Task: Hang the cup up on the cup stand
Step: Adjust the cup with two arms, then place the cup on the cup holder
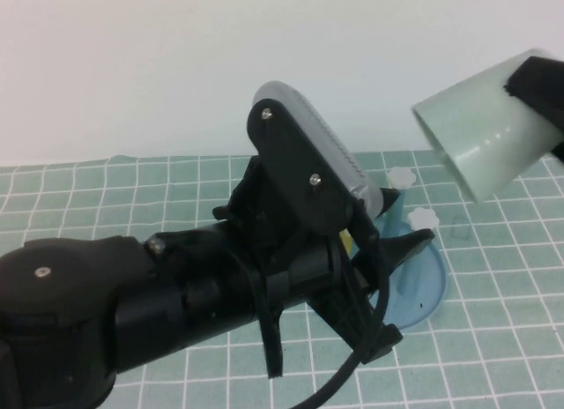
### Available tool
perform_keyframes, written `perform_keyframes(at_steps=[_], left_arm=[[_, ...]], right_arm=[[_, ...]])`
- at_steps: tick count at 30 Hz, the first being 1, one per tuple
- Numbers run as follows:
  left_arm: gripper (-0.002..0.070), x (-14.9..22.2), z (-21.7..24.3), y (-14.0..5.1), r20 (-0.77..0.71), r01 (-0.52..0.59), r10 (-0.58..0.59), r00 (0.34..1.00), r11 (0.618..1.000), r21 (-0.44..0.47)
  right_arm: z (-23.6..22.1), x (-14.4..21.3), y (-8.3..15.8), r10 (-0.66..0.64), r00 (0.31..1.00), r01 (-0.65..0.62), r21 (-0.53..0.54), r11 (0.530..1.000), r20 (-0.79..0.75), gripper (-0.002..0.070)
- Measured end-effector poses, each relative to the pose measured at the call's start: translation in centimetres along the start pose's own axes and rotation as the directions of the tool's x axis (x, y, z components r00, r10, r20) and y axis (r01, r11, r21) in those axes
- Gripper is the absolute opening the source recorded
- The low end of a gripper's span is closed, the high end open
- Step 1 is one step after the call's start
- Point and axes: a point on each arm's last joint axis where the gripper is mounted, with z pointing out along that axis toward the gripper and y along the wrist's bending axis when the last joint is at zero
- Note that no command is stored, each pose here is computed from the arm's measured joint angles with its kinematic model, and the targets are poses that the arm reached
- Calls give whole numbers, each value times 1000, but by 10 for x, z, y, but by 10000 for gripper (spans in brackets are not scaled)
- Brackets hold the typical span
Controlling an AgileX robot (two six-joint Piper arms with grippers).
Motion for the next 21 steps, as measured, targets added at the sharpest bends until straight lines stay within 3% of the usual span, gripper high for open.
perform_keyframes(at_steps=[3, 6, 7, 8, 9, 13, 16, 21], left_arm=[[303, -3, -6, 1, 14, -2, 3, 1000, 1000, -16], [254, -7, -14, 1, 31, -5, 6, 1000, 1000, -31], [223, -8, -17, 1, 38, -6, 7, 999, 999, -39], [83, -9, -20, 2, 43, -2, 4, 999, 999, -50], [162, -10, -24, 3, 47, -1, 4, 999, 998, -64], [32, -15, -40, 12, 62, 3, 8, 998, 985, -173], [8, -22, -54, 15, 87, -17, 38, 996, 973, -228], [1, -30, -68, 13, 110, -112, 142, 984, 964, -239]], right_arm=[[-7, -4, 3, -202, 979, 203, -14, 979, 27, 523], [-13, -7, 6, -414, 909, 416, -18, 909, 52, 523], [-15, -8, 7, -476, 878, 477, -16, 879, 60, 522], [-16, -9, 7, -526, 848, 528, -12, 849, 66, 522], [-17, -10, 8, -565, 822, 567, -6, 824, 73, 521], [-18, -13, 6, -645, 759, 644, 36, 764, 90, 521], [-18, -15, 5, -710, 698, 707, 64, 704, 93, 521], [-18, -16, 5, -807, 585, 802, 93, 591, 84, 520]])
